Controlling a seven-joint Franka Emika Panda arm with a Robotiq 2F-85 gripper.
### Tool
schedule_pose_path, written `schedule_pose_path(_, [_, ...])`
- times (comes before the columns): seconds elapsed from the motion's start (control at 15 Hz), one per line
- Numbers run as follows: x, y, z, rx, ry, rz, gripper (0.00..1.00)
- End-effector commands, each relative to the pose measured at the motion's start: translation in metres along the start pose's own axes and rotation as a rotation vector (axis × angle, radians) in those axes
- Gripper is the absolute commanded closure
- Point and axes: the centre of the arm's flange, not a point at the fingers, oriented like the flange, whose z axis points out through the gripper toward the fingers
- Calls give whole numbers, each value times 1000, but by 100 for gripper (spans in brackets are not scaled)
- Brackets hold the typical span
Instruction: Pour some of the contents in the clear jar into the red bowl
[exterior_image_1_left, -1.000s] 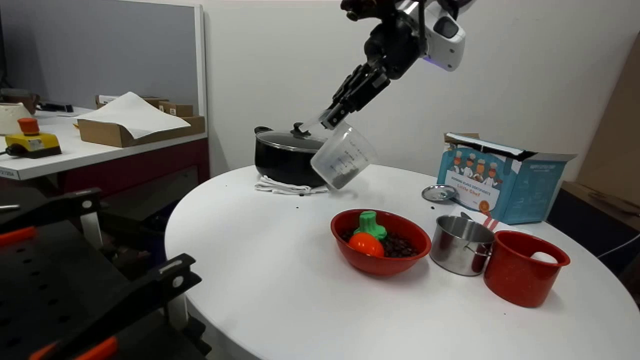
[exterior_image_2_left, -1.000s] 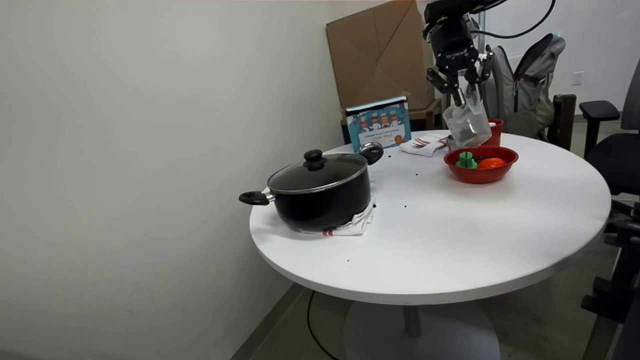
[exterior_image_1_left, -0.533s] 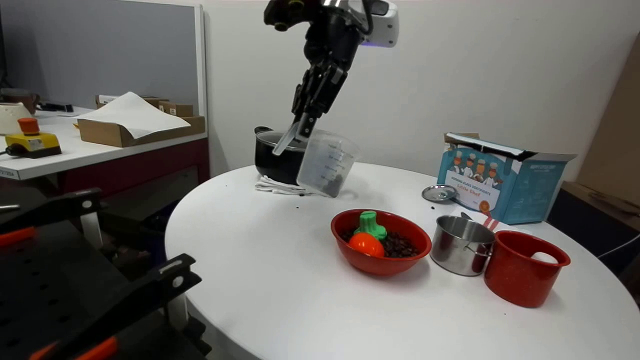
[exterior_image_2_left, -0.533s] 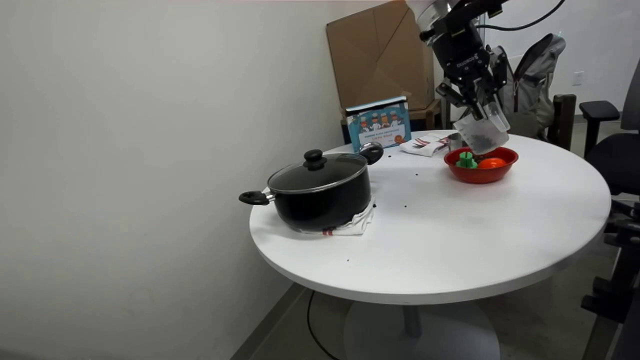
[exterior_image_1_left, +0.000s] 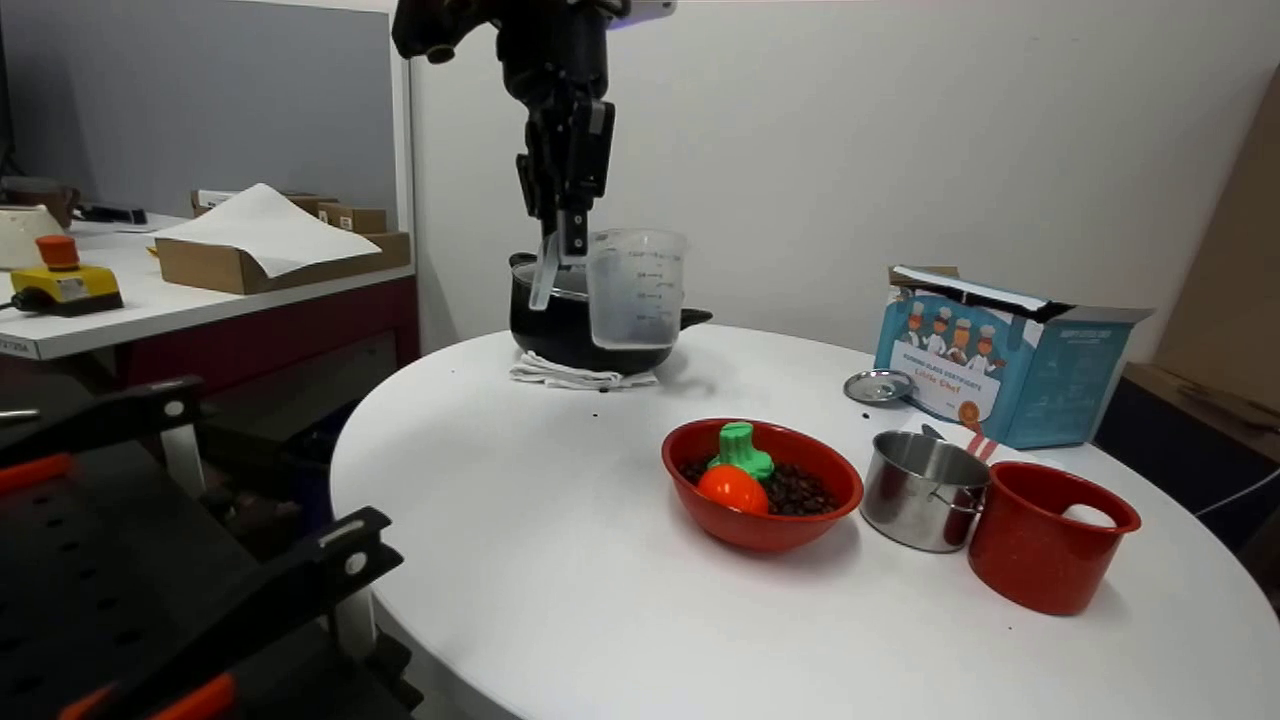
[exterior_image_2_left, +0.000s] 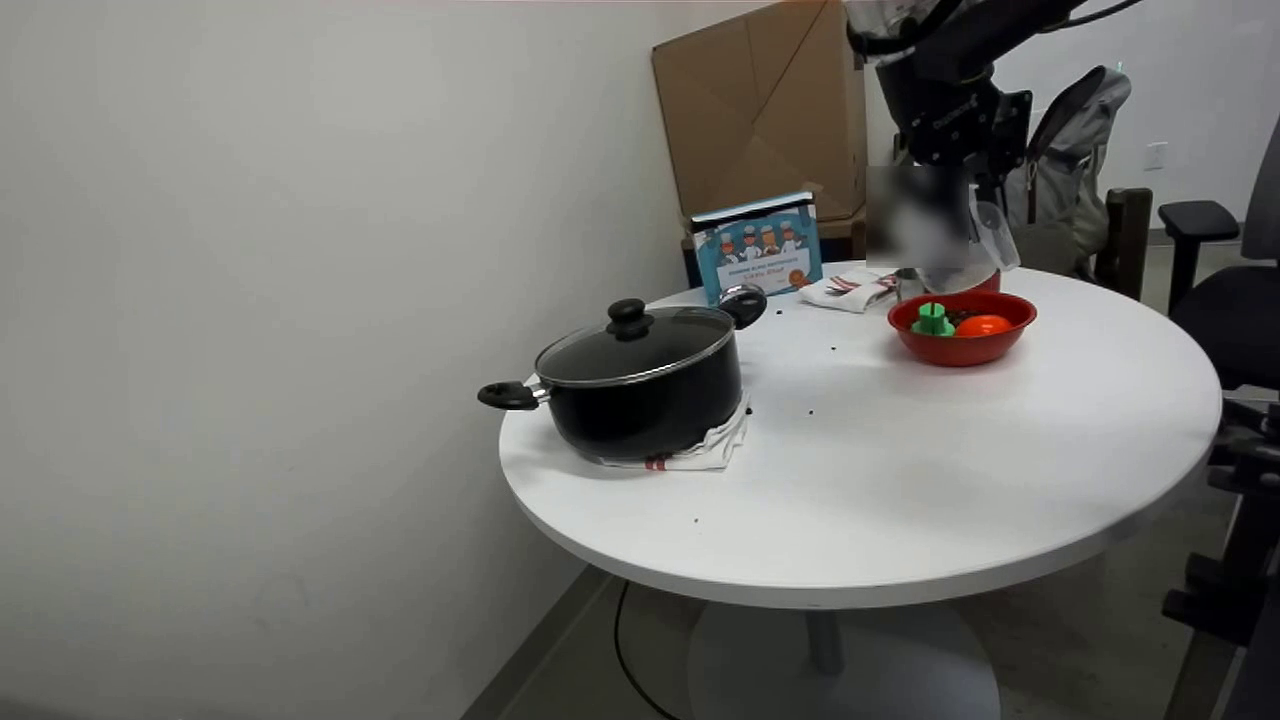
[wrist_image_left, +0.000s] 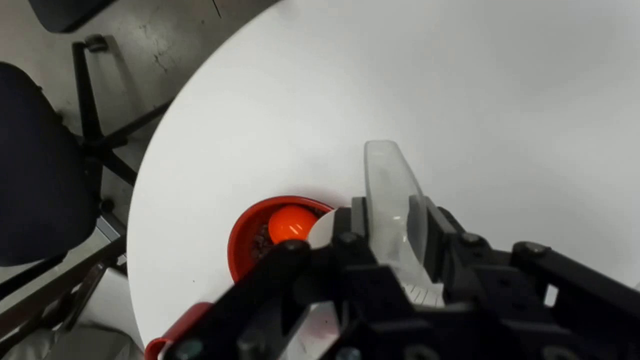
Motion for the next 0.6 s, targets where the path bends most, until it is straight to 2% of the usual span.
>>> schedule_pose_path(0.0, [-16,-4,0,81,180,44,87])
schedule_pose_path(0.27, [-12,-10,11,144,283,63,88])
schedule_pose_path(0.53, [-14,-12,36,152,289,45,88])
